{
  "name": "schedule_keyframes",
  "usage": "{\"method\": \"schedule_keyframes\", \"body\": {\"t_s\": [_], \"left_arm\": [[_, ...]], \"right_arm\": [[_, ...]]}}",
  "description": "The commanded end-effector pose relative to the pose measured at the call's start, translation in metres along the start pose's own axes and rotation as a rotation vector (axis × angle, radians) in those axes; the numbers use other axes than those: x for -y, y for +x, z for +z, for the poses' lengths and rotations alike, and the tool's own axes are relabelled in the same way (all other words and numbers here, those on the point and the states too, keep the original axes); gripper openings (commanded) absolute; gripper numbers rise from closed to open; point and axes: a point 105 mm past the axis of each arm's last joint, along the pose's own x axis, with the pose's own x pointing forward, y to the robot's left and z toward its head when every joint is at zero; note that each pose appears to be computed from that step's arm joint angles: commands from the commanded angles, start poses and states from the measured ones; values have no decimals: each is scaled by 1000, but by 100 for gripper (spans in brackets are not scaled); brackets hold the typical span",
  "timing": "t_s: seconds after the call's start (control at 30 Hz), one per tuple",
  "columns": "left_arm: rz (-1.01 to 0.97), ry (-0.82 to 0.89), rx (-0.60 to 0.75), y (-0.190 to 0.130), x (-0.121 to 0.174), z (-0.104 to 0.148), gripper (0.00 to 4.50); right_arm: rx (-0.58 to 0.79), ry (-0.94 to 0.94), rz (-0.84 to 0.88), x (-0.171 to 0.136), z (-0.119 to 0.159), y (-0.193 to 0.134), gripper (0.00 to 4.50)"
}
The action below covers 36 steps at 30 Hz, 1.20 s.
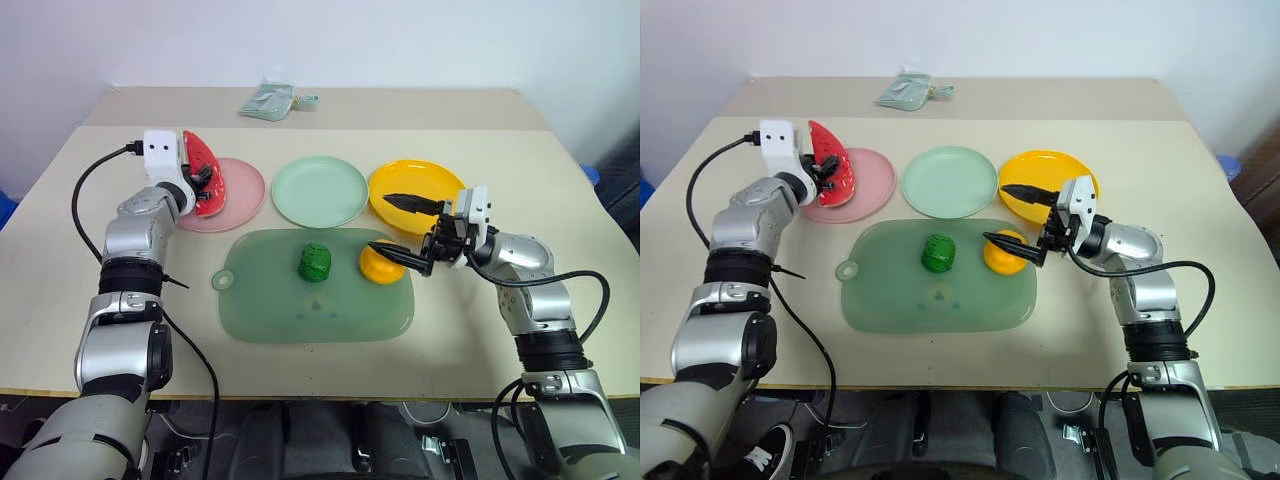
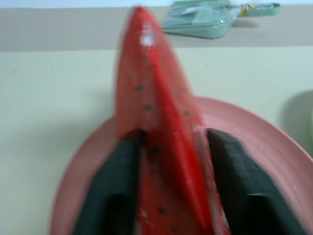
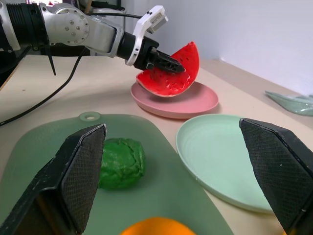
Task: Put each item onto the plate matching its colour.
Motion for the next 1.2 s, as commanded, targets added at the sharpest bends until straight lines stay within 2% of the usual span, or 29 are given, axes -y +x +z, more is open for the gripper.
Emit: {"method": "schedule_keyframes", "body": {"t_s": [0.03,0.07,0.1,0.23,0.43,0.63,0.87,1.0,1.13,1.2], "left_arm": [[-25,39,118,-4,1,32,383],[-37,39,135,-6,1,37,439],[-45,36,143,-8,1,40,446],[-85,26,173,-17,-1,49,446],[-122,49,83,-17,5,22,446],[-80,-16,64,-15,2,20,446],[-176,136,76,-17,19,13,446],[-197,99,203,-21,25,36,446],[-249,123,265,-31,29,53,446],[-403,98,363,-48,44,72,446]], "right_arm": [[21,-53,-3,1,13,-2,450],[22,-53,-4,2,13,-2,450],[22,-52,-5,2,13,-2,450],[22,-53,-4,3,13,-2,450],[21,-56,-3,5,13,0,450],[18,-59,0,6,12,1,450],[16,-64,-4,8,13,0,450],[15,-65,-7,8,13,-1,450],[17,-63,-12,8,14,-2,450],[18,-68,-13,8,14,-2,450]]}}
